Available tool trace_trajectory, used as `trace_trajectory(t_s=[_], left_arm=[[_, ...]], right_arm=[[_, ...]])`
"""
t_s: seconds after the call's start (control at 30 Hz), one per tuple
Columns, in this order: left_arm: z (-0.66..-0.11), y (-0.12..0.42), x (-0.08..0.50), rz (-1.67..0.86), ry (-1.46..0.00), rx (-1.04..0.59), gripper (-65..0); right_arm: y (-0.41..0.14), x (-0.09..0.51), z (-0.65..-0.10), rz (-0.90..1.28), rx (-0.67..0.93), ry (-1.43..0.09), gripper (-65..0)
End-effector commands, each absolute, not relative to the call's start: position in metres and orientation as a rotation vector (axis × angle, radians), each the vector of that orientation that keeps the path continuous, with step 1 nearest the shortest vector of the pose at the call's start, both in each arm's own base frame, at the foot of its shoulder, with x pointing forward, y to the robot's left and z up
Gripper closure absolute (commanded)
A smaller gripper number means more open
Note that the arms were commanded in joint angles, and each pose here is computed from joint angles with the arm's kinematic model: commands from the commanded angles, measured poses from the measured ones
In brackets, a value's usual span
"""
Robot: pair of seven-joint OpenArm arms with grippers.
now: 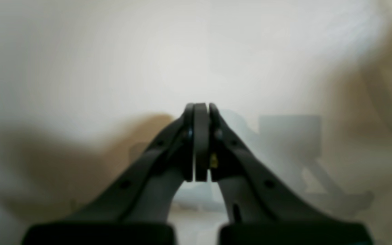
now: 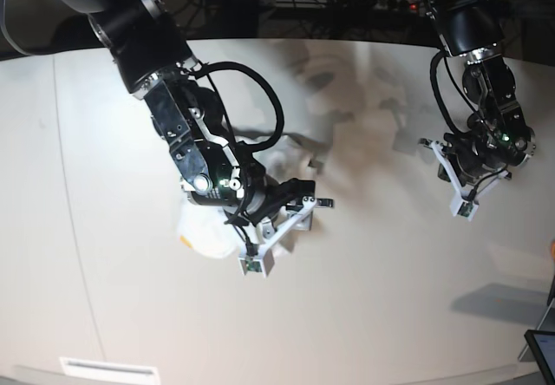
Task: Fold the T-shirt properly
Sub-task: 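Press the right gripper down on the bundle and fold it over, then lift both grippers away from the folded shirt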
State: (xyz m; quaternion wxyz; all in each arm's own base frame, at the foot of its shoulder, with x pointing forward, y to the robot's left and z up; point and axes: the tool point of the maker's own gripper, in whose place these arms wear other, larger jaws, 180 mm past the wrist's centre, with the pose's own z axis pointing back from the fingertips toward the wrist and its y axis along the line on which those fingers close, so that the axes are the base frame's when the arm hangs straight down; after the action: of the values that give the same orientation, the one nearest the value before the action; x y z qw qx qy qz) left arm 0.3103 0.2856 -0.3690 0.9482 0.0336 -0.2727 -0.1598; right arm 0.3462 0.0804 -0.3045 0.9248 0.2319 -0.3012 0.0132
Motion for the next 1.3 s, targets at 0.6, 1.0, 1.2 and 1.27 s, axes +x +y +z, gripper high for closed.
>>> trace_trajectory(t_s=[0.6, 1.0, 1.2, 1.27], left_arm=[[-0.365, 0.287, 0.309, -0.325, -0.581, 0.072, -0.2], [-0.354, 0.263, 0.286, -0.401, -0.743, 0.057, 0.0], [-0.335, 0.242, 0.264, -0.479, -0.839, 0.052, 0.0], [-0.338, 0.236, 0.259, -0.478, -0.844, 0.035, 0.0]], right_arm=[[-0.032, 0.371, -0.247, -0.103, 0.384, -0.995, -18.1], [-0.048, 0.363, -0.257, 0.041, 0.322, -1.118, -0.7], [-0.093, 0.36, -0.268, 0.077, 0.195, -1.128, -0.7], [-0.112, 0.357, -0.27, 0.031, 0.164, -1.152, -0.7]])
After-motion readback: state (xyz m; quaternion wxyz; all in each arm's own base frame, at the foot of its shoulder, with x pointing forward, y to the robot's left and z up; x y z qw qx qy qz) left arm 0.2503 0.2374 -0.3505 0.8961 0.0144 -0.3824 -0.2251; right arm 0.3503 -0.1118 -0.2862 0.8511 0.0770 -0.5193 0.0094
